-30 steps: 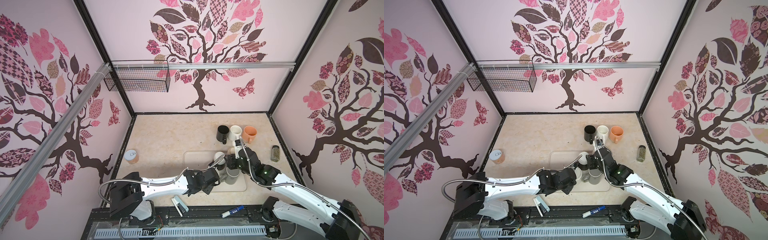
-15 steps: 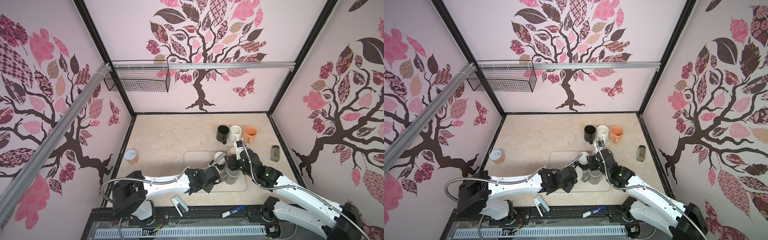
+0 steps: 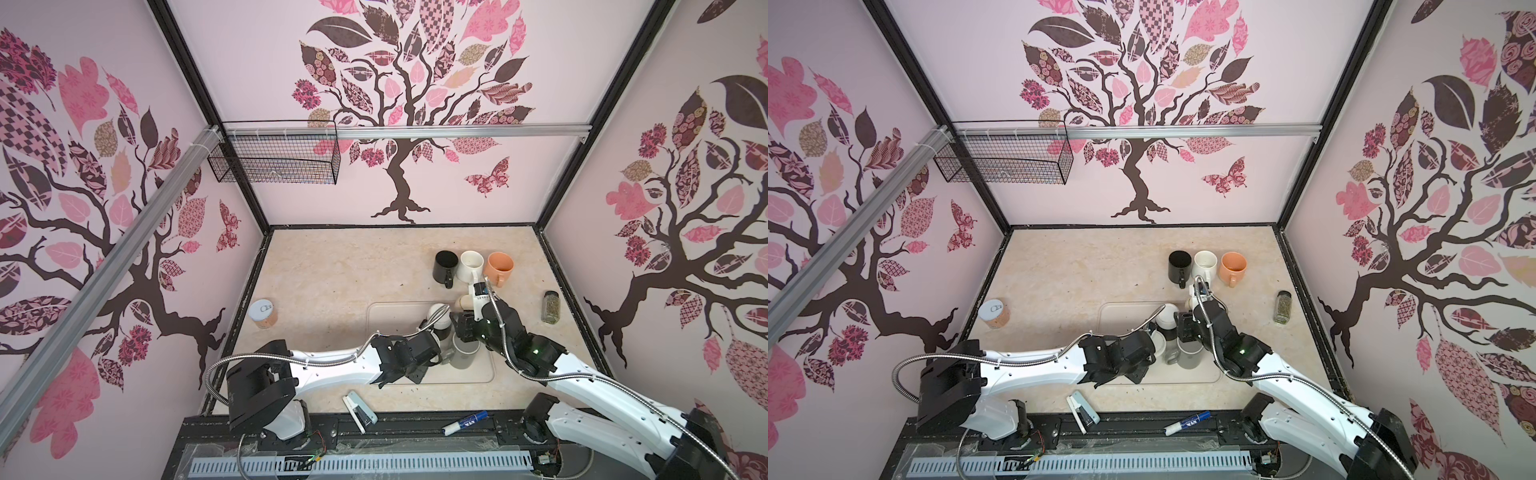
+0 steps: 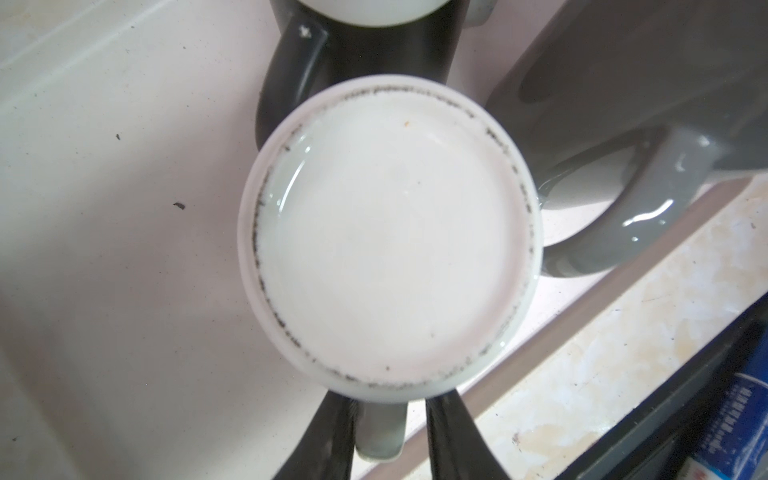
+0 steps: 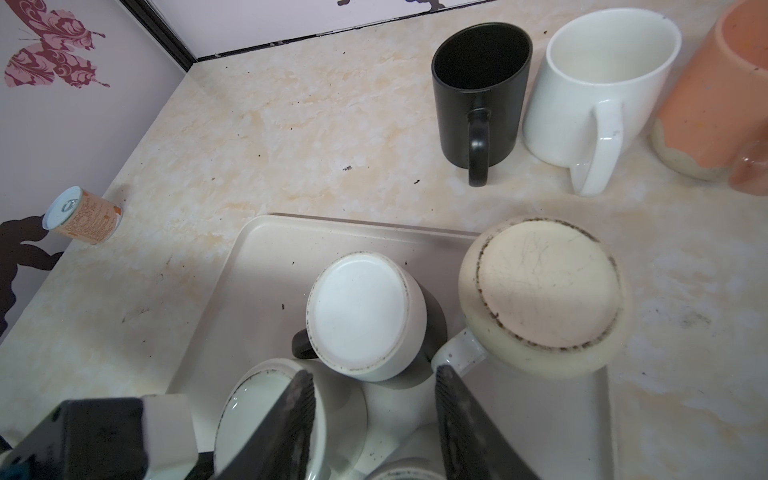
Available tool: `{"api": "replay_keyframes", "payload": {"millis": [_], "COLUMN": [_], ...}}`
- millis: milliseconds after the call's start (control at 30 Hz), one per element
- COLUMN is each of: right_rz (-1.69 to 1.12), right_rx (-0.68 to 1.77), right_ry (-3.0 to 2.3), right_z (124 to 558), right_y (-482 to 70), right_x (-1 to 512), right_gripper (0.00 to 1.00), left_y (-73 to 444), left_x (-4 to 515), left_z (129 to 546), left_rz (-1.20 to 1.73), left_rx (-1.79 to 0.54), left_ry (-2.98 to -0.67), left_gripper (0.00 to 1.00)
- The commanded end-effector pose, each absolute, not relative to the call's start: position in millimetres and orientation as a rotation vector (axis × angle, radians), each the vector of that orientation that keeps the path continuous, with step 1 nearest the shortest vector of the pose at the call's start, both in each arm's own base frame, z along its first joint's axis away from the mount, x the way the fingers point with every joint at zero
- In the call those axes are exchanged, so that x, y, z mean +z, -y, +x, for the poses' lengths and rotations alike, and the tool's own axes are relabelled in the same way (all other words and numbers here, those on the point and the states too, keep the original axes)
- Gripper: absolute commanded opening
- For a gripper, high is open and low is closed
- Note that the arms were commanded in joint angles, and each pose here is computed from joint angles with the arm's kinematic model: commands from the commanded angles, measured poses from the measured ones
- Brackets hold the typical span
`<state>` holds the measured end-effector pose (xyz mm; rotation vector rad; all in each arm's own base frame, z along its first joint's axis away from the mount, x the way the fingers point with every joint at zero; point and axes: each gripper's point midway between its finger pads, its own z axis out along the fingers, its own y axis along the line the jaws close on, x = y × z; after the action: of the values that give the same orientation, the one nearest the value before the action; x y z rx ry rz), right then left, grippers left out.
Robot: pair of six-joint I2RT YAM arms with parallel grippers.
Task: Turn the mug right side up
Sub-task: 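Close the left gripper on the upside-down white mug's handle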
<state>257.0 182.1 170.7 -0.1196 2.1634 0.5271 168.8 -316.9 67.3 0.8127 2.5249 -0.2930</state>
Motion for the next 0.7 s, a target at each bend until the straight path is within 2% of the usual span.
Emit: {"api": "replay_keyframes", "payload": {"millis": [0, 400, 500, 667], "right_rz": [-0.12, -0.13, -0.134, -0.139], "right_rx": [0.55, 0.568, 0.574, 0.593], "right_ry": [-2.137, -2.134, -2.136, -2.131], "right_z": [256.4, 256.0, 255.1, 252.6], "right_y": [-184.1, -187.0, -187.9, -188.8], "right_x": [179.3, 181.7, 181.7, 186.2], "right_gripper": [0.51, 0.49, 0.49, 0.49], "left_y": [328.3, 326.2, 325.1, 315.3], "left_x": [77.9, 77.7, 78.5, 87.6], "left_z": [177.2, 181.1, 181.8, 187.4], "left_rz": [0.78, 0.778, 0.786, 0.752], "left_rx": [-0.326, -0.306, -0.298, -0.264], "left_ry": [-2.504, -2.495, -2.491, -2.476], "left_gripper": [0.28, 0.19, 0.0, 0.0]}}
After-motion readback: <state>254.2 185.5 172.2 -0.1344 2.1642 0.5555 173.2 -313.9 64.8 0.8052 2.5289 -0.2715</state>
